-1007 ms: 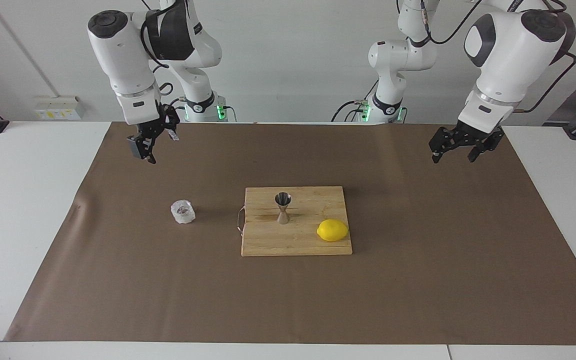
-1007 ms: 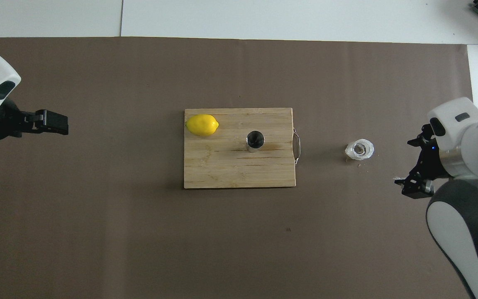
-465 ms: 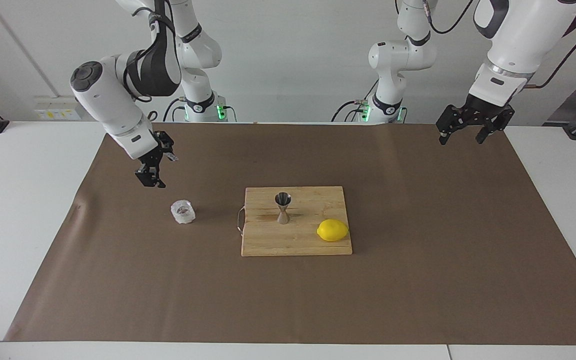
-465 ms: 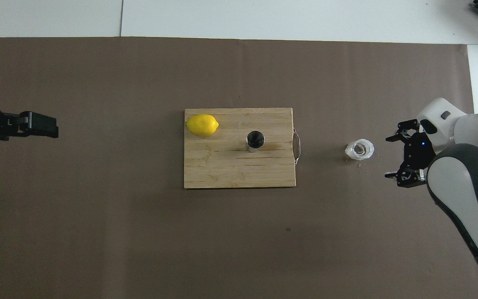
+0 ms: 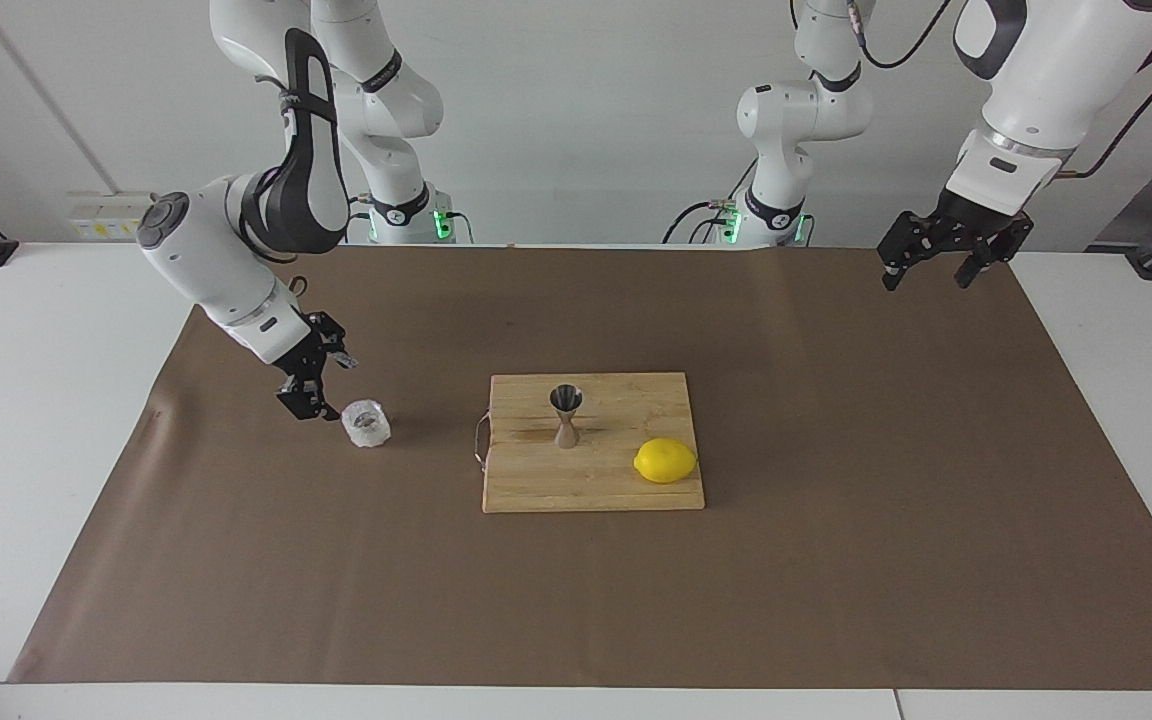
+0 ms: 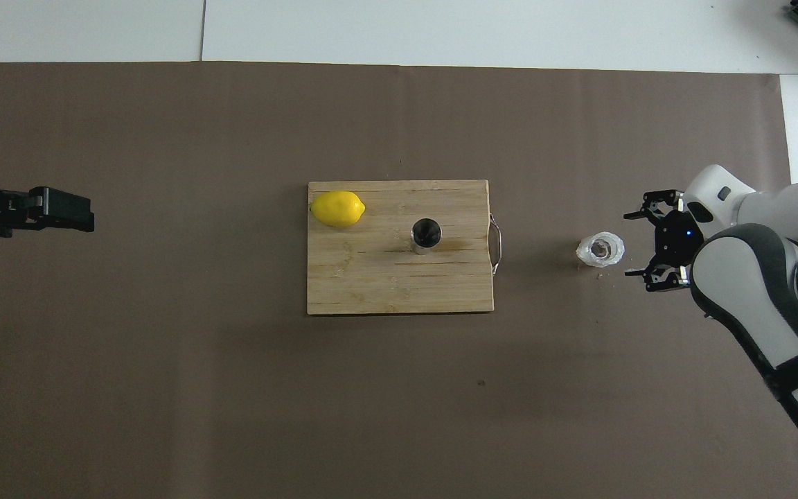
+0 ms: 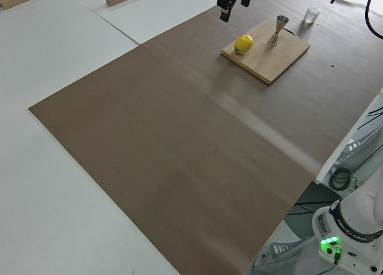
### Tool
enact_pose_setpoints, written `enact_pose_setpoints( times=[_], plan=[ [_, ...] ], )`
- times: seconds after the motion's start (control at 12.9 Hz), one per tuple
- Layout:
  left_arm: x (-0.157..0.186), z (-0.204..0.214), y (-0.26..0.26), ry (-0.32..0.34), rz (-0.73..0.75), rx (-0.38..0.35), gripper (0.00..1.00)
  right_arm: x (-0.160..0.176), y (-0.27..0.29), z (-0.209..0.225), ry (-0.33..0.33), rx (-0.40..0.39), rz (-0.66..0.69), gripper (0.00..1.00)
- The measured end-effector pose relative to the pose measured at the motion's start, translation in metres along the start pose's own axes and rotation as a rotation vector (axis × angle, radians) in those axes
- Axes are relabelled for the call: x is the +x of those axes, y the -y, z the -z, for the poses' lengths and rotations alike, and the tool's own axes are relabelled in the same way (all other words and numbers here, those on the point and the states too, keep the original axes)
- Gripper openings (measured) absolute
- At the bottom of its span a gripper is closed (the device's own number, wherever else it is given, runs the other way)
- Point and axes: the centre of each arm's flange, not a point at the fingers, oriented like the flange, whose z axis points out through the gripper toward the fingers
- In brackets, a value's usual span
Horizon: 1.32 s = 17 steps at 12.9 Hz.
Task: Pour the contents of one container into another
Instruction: 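Open the right gripper and lower it around the white cup, then close the right gripper on the white cup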
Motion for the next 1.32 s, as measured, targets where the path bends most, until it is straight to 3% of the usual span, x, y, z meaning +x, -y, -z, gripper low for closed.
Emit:
enact_pose_setpoints(
  times=[0.31, 0.7, 1.08, 1.32],
  plan=[
    [-0.006, -0.003, -0.001, 0.045, -0.005, 0.005, 1.00, -0.007, 0.001, -0.024, -0.023, 0.016, 0.001, 1.00],
    [-0.007, -0.004, -0.001, 0.052, -0.008, 0.005, 1.00, -0.018, 0.011, -0.052, -0.058, 0.006, 0.000, 1.00],
    [-0.007, -0.004, 0.000, 0.053, -0.007, 0.006, 1.00, -0.043, 0.021, -0.085, -0.170, 0.001, -0.013, 1.00],
    [-0.007, -0.004, 0.000, 0.052, -0.007, 0.006, 1.00, -0.046, 0.022, -0.092, -0.173, 0.005, -0.015, 1.00]
  ],
)
